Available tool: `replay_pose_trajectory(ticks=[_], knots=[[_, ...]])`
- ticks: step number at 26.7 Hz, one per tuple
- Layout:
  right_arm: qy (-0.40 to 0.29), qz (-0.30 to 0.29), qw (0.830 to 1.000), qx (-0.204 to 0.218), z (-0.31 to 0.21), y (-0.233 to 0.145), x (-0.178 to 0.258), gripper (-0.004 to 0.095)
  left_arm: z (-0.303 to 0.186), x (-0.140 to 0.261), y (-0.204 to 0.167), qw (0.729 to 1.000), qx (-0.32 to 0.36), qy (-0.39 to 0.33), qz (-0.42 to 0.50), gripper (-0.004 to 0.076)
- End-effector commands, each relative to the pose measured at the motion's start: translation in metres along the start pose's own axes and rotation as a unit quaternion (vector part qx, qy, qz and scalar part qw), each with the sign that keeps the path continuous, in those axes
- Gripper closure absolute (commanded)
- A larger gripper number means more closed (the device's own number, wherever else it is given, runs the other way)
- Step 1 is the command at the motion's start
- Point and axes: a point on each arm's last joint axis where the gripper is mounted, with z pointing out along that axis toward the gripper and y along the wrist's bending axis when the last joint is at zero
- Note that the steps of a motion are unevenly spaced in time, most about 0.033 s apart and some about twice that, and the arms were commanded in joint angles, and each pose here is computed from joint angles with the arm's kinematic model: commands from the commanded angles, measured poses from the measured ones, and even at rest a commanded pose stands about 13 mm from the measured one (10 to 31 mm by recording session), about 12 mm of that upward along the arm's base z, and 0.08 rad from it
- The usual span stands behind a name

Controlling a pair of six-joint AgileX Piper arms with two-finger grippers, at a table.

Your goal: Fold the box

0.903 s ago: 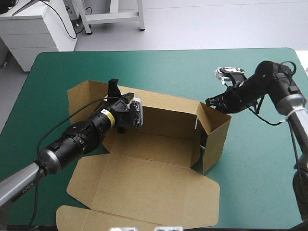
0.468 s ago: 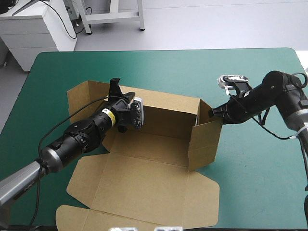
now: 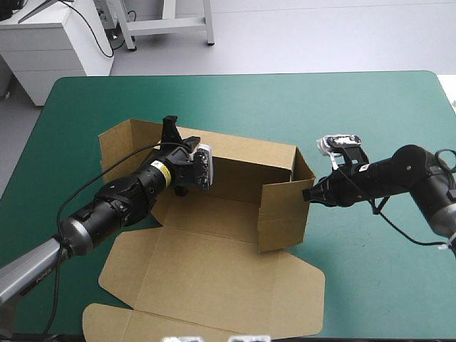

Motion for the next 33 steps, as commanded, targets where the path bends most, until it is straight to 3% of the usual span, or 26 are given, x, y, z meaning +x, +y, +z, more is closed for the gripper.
replay_pose_trajectory(ticks=[1,15,21,33], knots=[[-0.059,-0.031,0.998,-0.009,-0.005,0.019,0.001,0.0924,-0.008,-0.003,0.013,0.999,-0.022,-0.008,-0.022,0.0732],[-0.074,-0.074,0.994,0.03,0.004,0.031,0.002,0.0924,-0.009,-0.002,0.021,0.997,-0.029,0.02,-0.063,0.0732],[-0.088,-0.092,0.989,0.069,0.002,0.025,-0.002,0.0924,-0.007,-0.036,0.035,0.997,-0.035,0.026,-0.059,0.0732],[-0.121,-0.103,0.98,0.121,0.002,0.016,-0.02,0.0926,0.017,-0.042,0.031,0.979,-0.004,0.139,-0.149,0.0732]])
